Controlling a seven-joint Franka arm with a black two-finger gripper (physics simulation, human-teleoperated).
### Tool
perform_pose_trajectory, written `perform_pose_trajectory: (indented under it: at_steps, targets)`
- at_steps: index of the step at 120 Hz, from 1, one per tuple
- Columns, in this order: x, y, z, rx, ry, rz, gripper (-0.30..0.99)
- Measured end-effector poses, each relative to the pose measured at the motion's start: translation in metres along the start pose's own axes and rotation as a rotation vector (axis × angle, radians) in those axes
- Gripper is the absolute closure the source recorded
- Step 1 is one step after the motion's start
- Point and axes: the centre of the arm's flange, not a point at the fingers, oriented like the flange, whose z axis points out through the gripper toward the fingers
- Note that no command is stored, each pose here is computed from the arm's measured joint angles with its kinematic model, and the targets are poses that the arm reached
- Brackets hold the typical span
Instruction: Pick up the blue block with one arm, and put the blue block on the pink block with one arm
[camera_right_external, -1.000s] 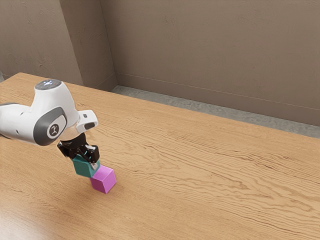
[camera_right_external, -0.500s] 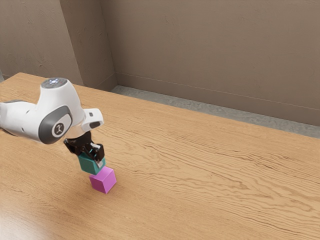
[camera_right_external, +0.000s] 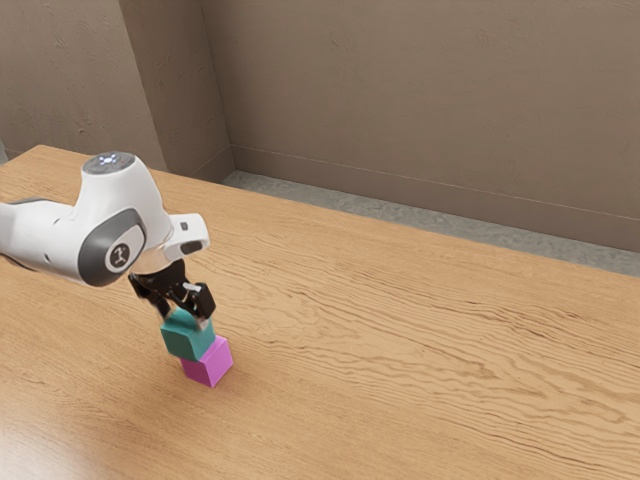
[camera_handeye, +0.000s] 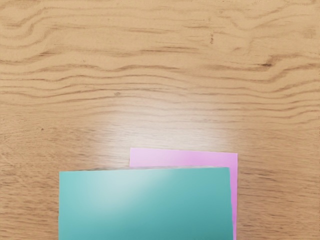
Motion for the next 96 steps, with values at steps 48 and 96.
perform_pose_trajectory:
  at_steps: [48,96]
  targets:
    - [0.071,-0.006,-0.169,0.041,0.257,0.015,0.02]
    - [0.067,-0.029,-0.258,0.005,0.033,-0.079,0.00]
